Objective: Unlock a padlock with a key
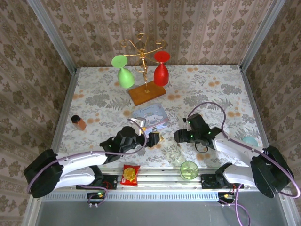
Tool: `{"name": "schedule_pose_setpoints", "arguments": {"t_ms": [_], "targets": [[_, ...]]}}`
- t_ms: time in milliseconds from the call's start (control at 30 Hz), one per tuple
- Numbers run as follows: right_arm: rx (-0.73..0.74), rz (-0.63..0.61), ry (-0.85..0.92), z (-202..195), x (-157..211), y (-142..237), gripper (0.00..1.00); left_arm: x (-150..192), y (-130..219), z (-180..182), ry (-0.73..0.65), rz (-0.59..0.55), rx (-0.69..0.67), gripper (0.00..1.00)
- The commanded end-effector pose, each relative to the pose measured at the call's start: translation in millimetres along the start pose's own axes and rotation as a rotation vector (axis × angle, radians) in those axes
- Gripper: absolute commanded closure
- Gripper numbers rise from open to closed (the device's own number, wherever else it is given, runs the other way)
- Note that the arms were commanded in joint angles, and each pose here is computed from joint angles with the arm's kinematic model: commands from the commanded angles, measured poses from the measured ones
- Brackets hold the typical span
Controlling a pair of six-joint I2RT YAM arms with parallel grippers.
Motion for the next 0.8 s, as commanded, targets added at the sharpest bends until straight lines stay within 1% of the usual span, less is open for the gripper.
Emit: {"name": "schedule_pose_setpoints", "arguments": {"t_ms": [0, 100, 200, 367, 400, 500, 567, 633, 700, 767], "targets": [[0.064, 0.058, 0.012, -0.5, 8.6, -6.3, 0.37, -16.9, -7.8, -16.1, 0.034, -0.081, 0.033, 0.00], [0.097, 0.120, 0.041, 4.8, 10.9, -13.3, 0.45, -15.4, -13.0, -20.1, 0.045, -0.078, 0.050, 0.01], [0.166, 0.169, 0.074, 9.6, 12.4, -17.2, 0.49, -14.2, -15.2, -22.9, 0.056, -0.083, 0.067, 0.01], [0.180, 0.184, 0.106, 19.6, 15.9, -19.8, 0.51, -11.7, -15.8, -23.7, 0.058, -0.085, 0.065, 0.02], [0.196, 0.209, 0.107, 18.2, 20.2, -24.6, 0.52, -11.0, -15.6, -23.3, 0.057, -0.085, 0.065, 0.02], [0.224, 0.220, 0.109, 18.2, 23.8, -25.0, 0.57, -8.6, -15.2, -21.3, 0.056, -0.080, 0.059, 0.02], [0.222, 0.221, 0.112, 18.8, 25.7, -24.8, 0.62, -7.9, -15.3, -20.5, 0.051, -0.077, 0.056, 0.02], [0.226, 0.220, 0.115, 19.2, 26.4, -24.6, 0.63, -7.0, -15.8, -20.0, 0.050, -0.071, 0.051, 0.02], [0.225, 0.222, 0.122, 20.7, 27.2, -25.1, 0.67, -6.1, -16.2, -19.5, 0.050, -0.066, 0.048, 0.02], [0.219, 0.227, 0.124, 22.4, 28.4, -25.4, 0.69, -5.5, -16.3, -19.0, 0.053, -0.063, 0.047, 0.02]]}}
Point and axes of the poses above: each hand's point on the last joint's axis, 136 mm out from that joint toward the fingers, its own y axis back along the fingers, its own z axis along the line the jaws close on, x = y × z, the point moved 9 cm from there along y, back along the fingers, and after that the axes turned 5 degrees about y, right-handed, at the moved point
